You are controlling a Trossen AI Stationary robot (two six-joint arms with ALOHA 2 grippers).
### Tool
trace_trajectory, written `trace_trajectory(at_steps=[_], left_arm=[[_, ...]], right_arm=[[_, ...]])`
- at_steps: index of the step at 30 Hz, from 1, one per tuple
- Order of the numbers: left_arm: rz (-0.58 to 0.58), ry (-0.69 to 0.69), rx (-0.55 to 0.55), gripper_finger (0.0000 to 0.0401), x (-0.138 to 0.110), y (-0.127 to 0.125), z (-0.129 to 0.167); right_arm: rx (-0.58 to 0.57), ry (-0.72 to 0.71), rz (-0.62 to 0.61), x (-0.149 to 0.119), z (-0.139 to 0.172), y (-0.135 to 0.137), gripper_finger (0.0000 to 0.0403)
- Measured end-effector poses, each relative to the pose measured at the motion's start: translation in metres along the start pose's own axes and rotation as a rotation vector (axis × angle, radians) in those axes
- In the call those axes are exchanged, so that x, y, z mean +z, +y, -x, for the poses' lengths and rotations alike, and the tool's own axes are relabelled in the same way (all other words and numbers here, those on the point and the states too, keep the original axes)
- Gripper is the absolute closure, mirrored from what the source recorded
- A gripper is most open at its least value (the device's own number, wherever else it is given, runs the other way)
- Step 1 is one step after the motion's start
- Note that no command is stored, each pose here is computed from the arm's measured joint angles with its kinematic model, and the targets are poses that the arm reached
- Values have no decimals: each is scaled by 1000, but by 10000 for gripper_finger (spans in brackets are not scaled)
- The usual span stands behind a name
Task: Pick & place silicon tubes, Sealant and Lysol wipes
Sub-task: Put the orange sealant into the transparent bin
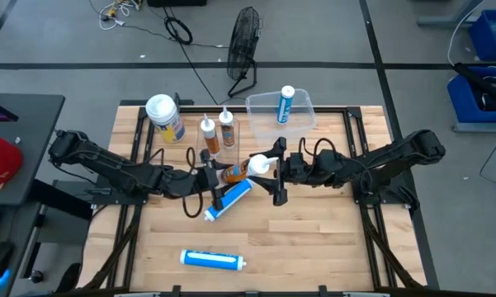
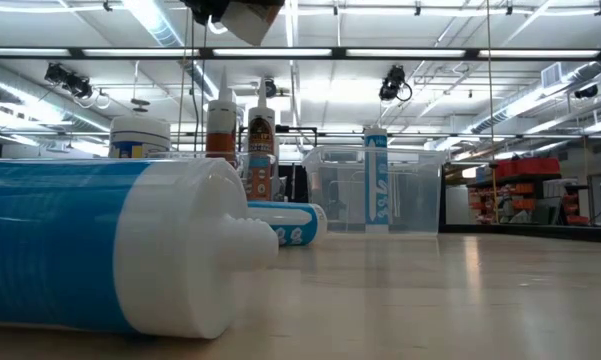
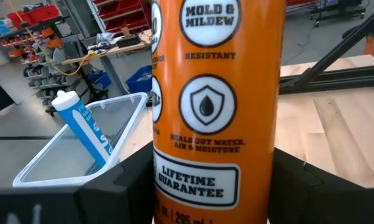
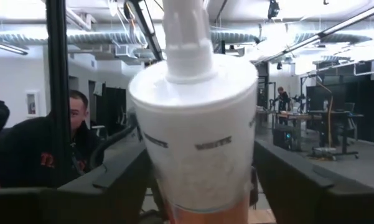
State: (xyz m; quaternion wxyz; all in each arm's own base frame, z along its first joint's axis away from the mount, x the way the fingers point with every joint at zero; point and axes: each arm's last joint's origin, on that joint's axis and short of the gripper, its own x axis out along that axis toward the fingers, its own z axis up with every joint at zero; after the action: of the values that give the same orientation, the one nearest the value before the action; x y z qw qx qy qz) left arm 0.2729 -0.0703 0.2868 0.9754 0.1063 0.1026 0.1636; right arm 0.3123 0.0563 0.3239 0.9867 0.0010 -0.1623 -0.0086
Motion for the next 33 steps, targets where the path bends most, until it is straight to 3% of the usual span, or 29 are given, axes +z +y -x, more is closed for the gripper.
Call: trace_trajectory(at_steps=[6,10,24,28,33], left_arm=[[7,-1,-3,177,0,0,0],[4,2,-5,177,0,0,0],[-12,9,-39,177,-1,0,-1],[6,7,-66,177,-2,4,-4],[27,12,-74,177,-4,8,-11]], right_arm=[[6,-8,3,1,0,0,183],[5,-6,3,1,0,0,193],[10,-46,-14,4,0,-2,73],[9,-62,-14,6,-1,-4,74],[14,-71,-29,6,-1,-5,115]])
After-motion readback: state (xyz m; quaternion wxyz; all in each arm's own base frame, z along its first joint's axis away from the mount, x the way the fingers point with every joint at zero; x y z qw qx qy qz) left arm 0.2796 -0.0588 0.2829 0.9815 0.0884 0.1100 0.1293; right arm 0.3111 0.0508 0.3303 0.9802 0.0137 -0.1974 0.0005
